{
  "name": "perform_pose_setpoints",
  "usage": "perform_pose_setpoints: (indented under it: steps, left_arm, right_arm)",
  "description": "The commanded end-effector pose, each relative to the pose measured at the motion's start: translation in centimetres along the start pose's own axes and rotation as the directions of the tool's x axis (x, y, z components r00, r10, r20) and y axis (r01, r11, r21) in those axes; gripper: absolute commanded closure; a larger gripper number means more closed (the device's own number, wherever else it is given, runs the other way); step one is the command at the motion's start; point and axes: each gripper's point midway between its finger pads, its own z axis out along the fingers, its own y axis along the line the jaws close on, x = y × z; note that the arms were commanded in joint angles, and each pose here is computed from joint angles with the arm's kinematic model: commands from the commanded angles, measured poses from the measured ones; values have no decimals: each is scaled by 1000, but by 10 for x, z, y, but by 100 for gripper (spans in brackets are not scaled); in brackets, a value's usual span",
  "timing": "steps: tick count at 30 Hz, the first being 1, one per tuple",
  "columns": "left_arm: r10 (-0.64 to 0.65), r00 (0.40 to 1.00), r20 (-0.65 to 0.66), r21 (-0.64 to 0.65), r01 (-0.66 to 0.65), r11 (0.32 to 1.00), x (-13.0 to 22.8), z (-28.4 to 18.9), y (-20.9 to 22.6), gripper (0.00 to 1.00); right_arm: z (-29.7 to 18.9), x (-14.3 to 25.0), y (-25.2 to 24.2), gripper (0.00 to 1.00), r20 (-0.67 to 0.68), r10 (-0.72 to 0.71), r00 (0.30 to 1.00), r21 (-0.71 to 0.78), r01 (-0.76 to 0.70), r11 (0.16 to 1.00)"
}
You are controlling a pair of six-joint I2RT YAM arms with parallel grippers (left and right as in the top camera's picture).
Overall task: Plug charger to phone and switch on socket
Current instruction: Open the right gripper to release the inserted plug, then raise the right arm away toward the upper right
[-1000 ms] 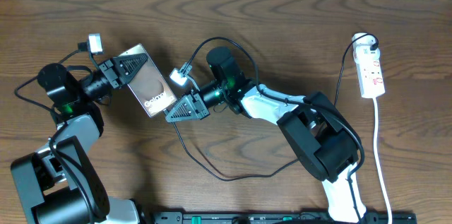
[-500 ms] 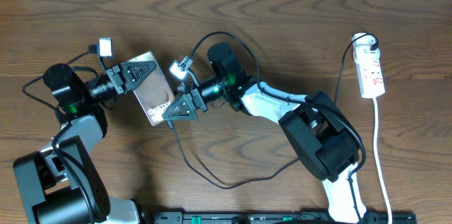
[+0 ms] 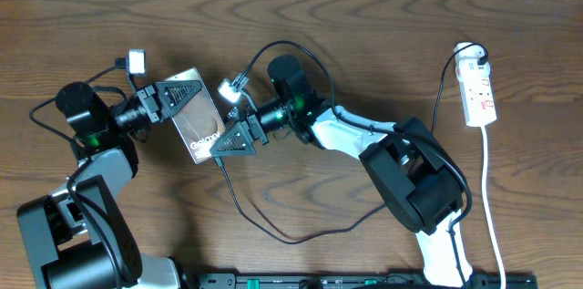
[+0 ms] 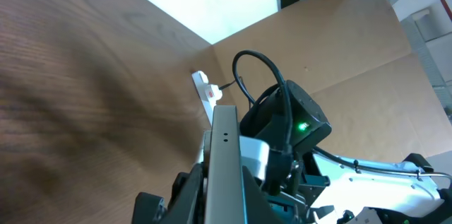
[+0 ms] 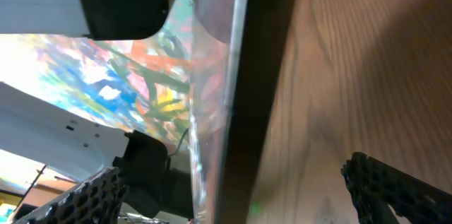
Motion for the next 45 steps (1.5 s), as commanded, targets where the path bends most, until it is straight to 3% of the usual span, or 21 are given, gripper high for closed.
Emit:
perform_pose_setpoints:
  steps: [1, 8, 14, 28, 34, 45]
  left_arm:
    - [29, 1000, -4, 9, -29, 1000, -1, -8, -6, 93]
    - [-34, 997, 74, -29, 36, 999, -15, -35, 1, 92]
    - [-72, 988, 134, -51, 80, 996, -24, -56, 6, 92]
    - [-104, 983, 149, -51, 113, 992, -25, -62, 7, 93]
    - [-104, 983, 149, -51, 113, 992, -25, -62, 7, 92]
    - [-88, 985, 148, -53, 97, 994, -25, -62, 7, 93]
  right_arm:
    - [-12, -11, 9, 1, 5, -9, 1000, -36, 9, 999]
    - [-42, -32, 14, 1, 57, -5, 998, -48, 8, 999]
    - [-79, -52, -5, 1, 163, 46, 986, 30, -51, 998]
    - [-175, -81, -45, 1, 420, 178, 890, 176, -273, 946]
    - [-201, -93, -74, 1, 571, 148, 807, 340, -396, 853]
    - [-238, -42, -109, 1, 498, 242, 833, 662, -546, 514]
